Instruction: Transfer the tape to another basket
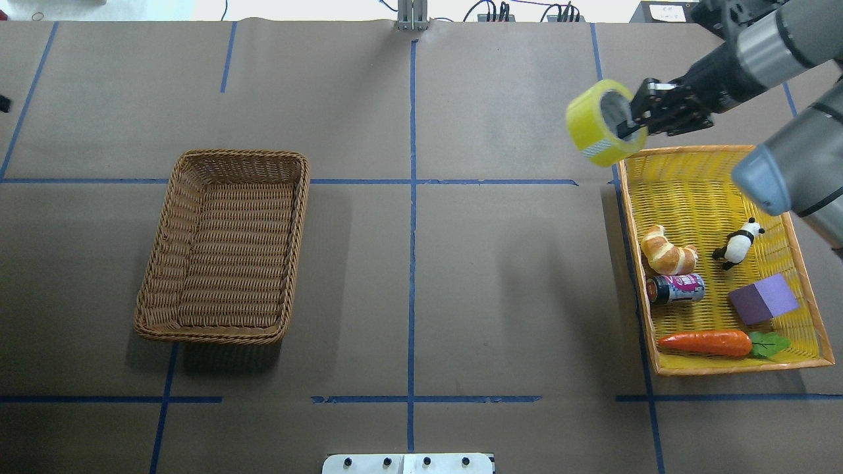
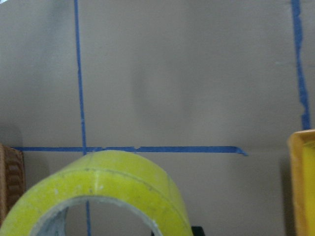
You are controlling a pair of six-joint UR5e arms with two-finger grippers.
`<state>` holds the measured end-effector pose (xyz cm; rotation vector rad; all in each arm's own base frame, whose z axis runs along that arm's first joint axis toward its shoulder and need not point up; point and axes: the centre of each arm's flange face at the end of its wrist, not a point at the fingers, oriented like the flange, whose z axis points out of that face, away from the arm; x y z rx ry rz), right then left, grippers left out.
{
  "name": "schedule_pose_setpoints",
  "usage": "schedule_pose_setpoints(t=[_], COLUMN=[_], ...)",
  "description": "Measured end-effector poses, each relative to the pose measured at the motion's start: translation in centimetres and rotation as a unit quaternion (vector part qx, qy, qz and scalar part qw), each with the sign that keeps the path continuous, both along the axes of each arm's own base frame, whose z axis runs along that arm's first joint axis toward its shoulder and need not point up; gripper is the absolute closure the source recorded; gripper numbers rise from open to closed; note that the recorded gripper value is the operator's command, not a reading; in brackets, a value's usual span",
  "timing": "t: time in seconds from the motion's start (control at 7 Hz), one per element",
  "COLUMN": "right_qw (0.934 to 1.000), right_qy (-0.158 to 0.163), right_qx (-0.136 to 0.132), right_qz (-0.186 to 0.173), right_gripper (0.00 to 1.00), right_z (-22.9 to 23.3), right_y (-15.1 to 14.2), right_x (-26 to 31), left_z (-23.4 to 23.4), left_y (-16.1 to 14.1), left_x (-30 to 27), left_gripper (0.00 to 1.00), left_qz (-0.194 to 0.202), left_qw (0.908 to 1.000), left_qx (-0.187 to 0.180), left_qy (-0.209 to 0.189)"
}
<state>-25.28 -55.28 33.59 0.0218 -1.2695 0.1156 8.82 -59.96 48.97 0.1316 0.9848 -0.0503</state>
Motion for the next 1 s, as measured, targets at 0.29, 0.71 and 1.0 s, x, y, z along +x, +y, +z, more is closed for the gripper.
schedule_pose_setpoints(t=[0.29,0.71,1.0], right_qw=[0.9964,0.9754,0.9583], right_qy=[-0.070,-0.202,-0.271], right_qx=[-0.023,-0.054,-0.067], right_qz=[0.042,0.070,0.060], right_gripper=[0.99,0.99,0.99], right_z=[-2.8,-6.3,-9.7], right_y=[3.7,9.7,14.0], right_x=[-5.7,-10.8,-12.1], left_z=[-6.0,-13.0,-19.4], left_y=[0.8,5.5,9.9], left_x=[8.3,15.7,18.8], left_gripper=[0.00,0.00,0.00], left_qz=[-0.040,-0.054,-0.049], left_qw=[0.9951,0.9695,0.9395], left_qx=[-0.041,-0.107,-0.152], left_qy=[0.081,0.214,0.303])
